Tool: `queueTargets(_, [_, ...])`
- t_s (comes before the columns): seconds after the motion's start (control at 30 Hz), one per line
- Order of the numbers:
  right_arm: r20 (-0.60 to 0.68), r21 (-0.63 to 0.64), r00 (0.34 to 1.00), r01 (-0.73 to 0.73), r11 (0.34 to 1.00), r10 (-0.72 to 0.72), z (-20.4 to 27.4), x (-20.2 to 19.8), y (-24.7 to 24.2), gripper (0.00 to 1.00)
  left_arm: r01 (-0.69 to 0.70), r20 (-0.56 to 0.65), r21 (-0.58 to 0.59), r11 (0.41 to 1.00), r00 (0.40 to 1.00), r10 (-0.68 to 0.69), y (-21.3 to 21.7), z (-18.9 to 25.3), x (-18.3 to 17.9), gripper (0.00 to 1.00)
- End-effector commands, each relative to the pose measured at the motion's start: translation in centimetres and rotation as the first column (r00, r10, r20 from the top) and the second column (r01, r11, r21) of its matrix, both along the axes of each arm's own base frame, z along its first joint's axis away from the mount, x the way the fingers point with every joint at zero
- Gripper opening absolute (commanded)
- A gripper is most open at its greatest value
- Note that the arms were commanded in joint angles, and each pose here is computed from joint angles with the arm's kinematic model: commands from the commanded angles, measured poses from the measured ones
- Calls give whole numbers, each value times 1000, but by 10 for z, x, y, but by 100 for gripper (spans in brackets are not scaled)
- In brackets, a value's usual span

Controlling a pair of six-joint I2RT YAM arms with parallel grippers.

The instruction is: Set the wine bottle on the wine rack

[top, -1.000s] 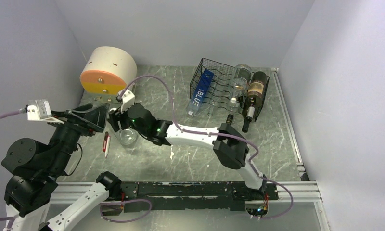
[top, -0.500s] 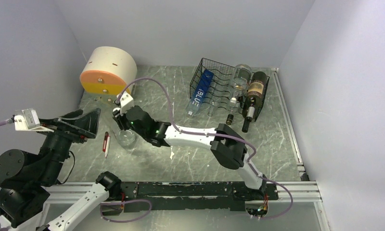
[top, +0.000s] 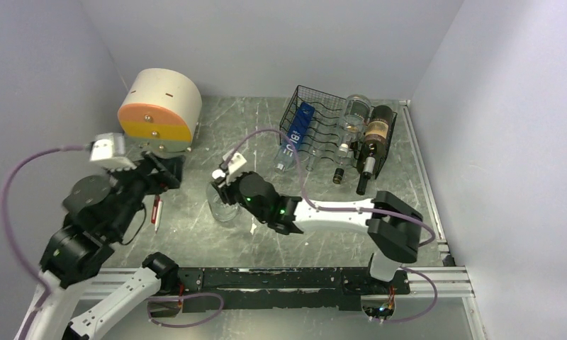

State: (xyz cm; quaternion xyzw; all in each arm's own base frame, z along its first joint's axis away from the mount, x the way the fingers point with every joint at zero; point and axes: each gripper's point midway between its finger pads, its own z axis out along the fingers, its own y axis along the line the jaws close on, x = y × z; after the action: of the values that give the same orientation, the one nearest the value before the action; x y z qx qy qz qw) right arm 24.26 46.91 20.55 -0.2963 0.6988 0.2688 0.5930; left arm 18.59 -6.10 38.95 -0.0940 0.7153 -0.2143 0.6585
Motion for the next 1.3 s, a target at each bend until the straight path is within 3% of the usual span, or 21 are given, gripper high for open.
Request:
queueTargets(0.0, [-31,5,999,33,999,-33,-19,-10,-35,0,52,-92,12,999,994,-50,-30,-31,29,88])
queueTargets(0.27, [-109,23,992,67,997,-64,-61,-32,-90,0,199,-292,2,980,937,-190,-84,-110,56,89])
queueTargets(0.63, [-219,-46,974,49,998,-58,-105,-64,-148,0,371,-505,-139,918,771,-388,-137,-221,48,87])
queueTargets(0.93, [-244,-96,970,-30,995,6,-113,-85,-171,0,337,-538,-65,939,781,-317,-131,-252,66,88])
queueTargets(1.27, [-256,-126,967,-28,992,-5,-127,-86,-173,0,344,-588,-59,937,747,-311,-134,-272,67,86])
